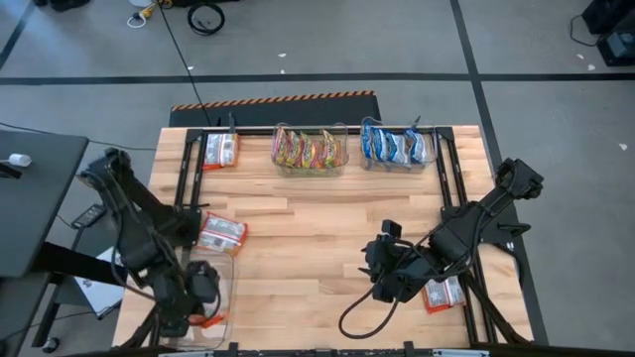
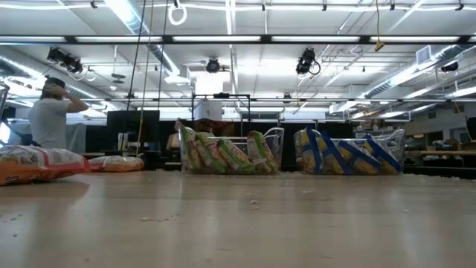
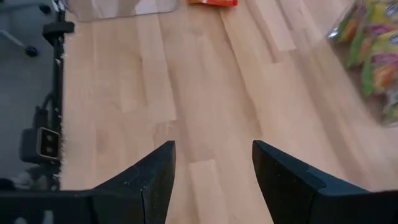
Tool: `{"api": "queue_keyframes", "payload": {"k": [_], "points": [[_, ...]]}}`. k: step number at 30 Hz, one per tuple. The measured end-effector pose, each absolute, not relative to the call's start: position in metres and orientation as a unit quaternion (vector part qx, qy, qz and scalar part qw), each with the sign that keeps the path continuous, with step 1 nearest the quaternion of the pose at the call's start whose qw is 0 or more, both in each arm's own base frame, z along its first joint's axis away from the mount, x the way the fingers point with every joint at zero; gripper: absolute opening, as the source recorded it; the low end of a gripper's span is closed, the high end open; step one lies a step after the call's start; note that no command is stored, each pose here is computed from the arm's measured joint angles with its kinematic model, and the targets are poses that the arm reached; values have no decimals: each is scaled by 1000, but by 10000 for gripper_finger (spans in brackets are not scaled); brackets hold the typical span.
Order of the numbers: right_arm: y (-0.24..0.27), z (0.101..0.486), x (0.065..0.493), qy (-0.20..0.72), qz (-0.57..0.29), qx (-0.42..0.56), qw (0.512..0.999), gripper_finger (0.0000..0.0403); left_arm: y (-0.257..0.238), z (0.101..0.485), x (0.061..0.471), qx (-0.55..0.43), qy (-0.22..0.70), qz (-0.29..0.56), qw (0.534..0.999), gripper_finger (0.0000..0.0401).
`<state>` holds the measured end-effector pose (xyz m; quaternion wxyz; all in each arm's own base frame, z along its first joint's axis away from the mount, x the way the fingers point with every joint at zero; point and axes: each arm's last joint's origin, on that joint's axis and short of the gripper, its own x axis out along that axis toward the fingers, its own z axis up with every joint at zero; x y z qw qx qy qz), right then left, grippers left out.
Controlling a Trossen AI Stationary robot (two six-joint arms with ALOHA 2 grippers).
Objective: Sort Maruchan noodles
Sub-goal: Put the orange noodle pack into the bottom transparent bin
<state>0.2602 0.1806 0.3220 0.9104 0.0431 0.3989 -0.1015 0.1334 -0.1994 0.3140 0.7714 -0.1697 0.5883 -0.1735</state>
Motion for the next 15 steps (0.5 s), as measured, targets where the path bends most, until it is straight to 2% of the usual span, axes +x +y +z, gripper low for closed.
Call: {"api": "queue_keyframes", "payload": {"k": [9,15], "points": [[186,308,263,393,-93,93,910,219,-226,254,119,-251,617,-146,731,0],[186,308,263,392,-87,83,912,219,-240,240,115,-285,665,-130,678,0]]}}
